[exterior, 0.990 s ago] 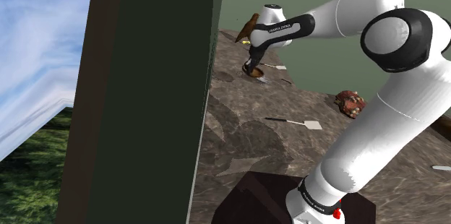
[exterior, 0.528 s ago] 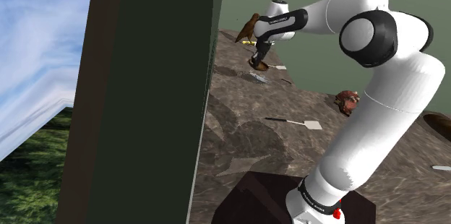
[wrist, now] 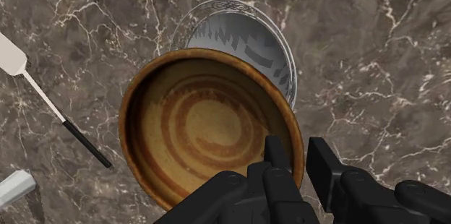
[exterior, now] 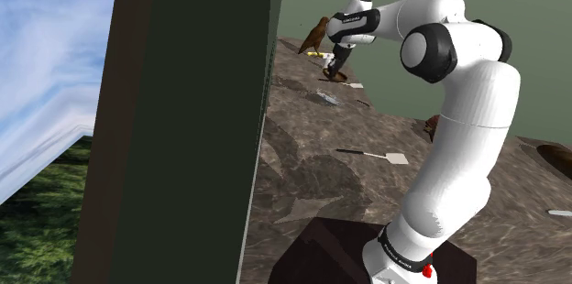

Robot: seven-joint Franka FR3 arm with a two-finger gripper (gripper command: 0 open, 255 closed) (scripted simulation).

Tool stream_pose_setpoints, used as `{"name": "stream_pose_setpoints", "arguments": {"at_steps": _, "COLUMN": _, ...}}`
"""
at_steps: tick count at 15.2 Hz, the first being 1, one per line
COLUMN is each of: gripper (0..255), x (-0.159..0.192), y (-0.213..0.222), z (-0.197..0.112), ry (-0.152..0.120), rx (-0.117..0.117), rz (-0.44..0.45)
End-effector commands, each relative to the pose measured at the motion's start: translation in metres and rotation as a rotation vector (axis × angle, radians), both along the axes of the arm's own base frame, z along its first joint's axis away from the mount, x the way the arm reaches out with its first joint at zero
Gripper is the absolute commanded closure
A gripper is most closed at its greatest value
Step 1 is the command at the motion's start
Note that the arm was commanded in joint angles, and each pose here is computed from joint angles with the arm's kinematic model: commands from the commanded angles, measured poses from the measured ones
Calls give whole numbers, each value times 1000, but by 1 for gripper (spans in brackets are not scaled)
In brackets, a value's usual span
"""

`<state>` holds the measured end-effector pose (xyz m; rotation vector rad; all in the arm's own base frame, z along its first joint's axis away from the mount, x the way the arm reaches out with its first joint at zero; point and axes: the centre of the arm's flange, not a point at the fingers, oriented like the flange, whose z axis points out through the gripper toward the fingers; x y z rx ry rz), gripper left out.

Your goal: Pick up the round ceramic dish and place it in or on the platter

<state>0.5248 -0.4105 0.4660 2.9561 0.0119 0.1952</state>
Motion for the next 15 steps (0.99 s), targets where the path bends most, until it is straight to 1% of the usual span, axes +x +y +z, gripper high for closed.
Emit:
{"name": "stream_pose_setpoints", "arguments": {"at_steps": 1, "gripper": 255, "x": 1, "y": -3, "z": -8, "ry": 0, "rx": 0, "rz": 1}}
{"name": "stream_pose_setpoints", "arguments": {"at_steps": 15, "gripper": 255, "x": 1, "y": -3, "z": -82, "ry": 0, "rx": 0, "rz": 1}}
